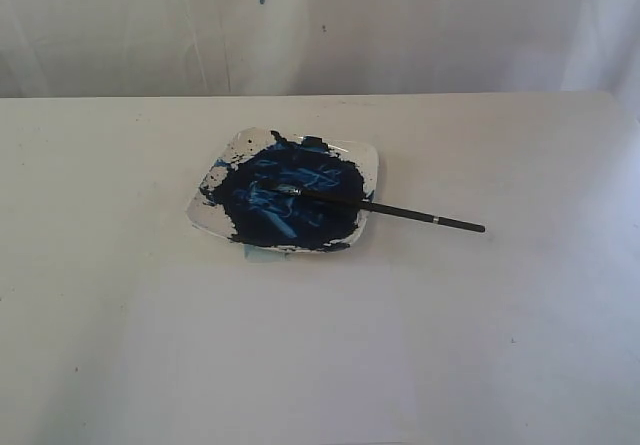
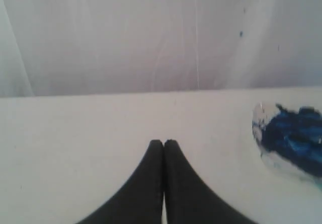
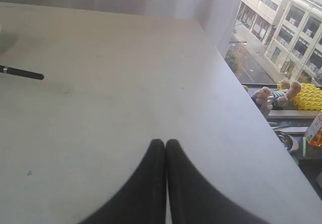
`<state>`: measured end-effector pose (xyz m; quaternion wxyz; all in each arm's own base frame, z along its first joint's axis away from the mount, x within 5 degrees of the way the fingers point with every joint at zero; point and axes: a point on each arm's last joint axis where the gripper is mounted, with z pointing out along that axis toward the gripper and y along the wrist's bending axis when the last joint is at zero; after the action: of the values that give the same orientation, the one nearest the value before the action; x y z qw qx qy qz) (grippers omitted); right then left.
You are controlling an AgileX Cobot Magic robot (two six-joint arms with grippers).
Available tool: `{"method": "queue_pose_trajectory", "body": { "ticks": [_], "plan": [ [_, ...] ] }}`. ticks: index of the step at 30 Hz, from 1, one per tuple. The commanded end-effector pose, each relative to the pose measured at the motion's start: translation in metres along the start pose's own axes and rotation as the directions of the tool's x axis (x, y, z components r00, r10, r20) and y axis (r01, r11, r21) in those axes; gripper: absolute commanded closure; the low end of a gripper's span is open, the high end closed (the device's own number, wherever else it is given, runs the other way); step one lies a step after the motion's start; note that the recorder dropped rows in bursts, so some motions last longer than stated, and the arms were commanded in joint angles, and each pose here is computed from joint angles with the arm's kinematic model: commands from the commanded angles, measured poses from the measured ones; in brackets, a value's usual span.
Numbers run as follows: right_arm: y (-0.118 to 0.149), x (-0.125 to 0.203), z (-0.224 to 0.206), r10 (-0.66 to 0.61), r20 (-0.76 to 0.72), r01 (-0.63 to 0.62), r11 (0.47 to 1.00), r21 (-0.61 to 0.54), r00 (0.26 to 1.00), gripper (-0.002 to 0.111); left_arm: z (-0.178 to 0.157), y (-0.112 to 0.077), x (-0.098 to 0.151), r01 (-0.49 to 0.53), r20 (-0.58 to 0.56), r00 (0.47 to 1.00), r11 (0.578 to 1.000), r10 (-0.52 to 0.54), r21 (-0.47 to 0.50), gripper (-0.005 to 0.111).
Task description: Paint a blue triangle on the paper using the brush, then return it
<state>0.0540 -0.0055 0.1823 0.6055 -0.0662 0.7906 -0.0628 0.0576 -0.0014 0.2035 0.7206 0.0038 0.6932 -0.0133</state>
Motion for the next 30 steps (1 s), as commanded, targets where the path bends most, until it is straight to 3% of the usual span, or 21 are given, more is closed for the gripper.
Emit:
{"method": "queue_pose_trajectory", "body": {
  "ticks": [1, 10, 14, 15, 18, 22, 26, 30],
  "plan": [
    [0.001, -0.006, -0.001, 0.002, 0.072, -0.002, 1.0, -0.009, 0.997, 0.108, -0.002, 0.0, -0.019, 0.093, 0.224, 0.97, 0.995, -0.095, 0.02, 0.107],
    [0.003, -0.017, -0.002, 0.005, 0.192, 0.001, 0.999, -0.032, 0.981, 0.108, -0.005, 0.0, -0.028, 0.121, 0.296, 0.947, 0.992, -0.126, 0.037, 0.107],
    [0.004, -0.02, -0.003, 0.008, 0.231, 0.001, 0.999, -0.04, 0.973, 0.108, -0.013, 0.0, -0.067, -0.004, 0.399, 0.917, 1.0, 0.004, 0.0, 0.107],
    [0.004, -0.024, -0.004, 0.021, 0.271, -0.007, 0.999, -0.051, 0.962, 0.108, -0.013, 0.0, -0.087, -0.052, 0.413, 0.909, 0.998, 0.058, -0.026, 0.107],
    [0.006, -0.031, -0.006, 0.08, 0.338, -0.054, 0.995, -0.085, 0.938, 0.108, -0.006, -0.001, -0.115, -0.051, 0.404, 0.913, 0.998, 0.057, -0.027, 0.107],
    [0.006, -0.038, -0.009, 0.146, 0.417, -0.104, 0.987, -0.122, 0.897, 0.108, 0.023, -0.001, -0.139, -0.02, 0.279, 0.96, 1.0, 0.022, -0.009, 0.107],
    [0.006, -0.047, -0.014, 0.175, 0.511, -0.114, 0.982, -0.149, 0.842, 0.108, 0.081, -0.001, -0.138, 0.046, 0.083, 0.996, 0.999, -0.046, -0.001, 0.107],
    [0.006, -0.051, -0.017, 0.232, 0.543, -0.153, 0.97, -0.187, 0.807, 0.108, 0.133, -0.002, -0.133, 0.054, -0.104, 0.993, 0.999, -0.055, -0.005, 0.107]
  ]
}}
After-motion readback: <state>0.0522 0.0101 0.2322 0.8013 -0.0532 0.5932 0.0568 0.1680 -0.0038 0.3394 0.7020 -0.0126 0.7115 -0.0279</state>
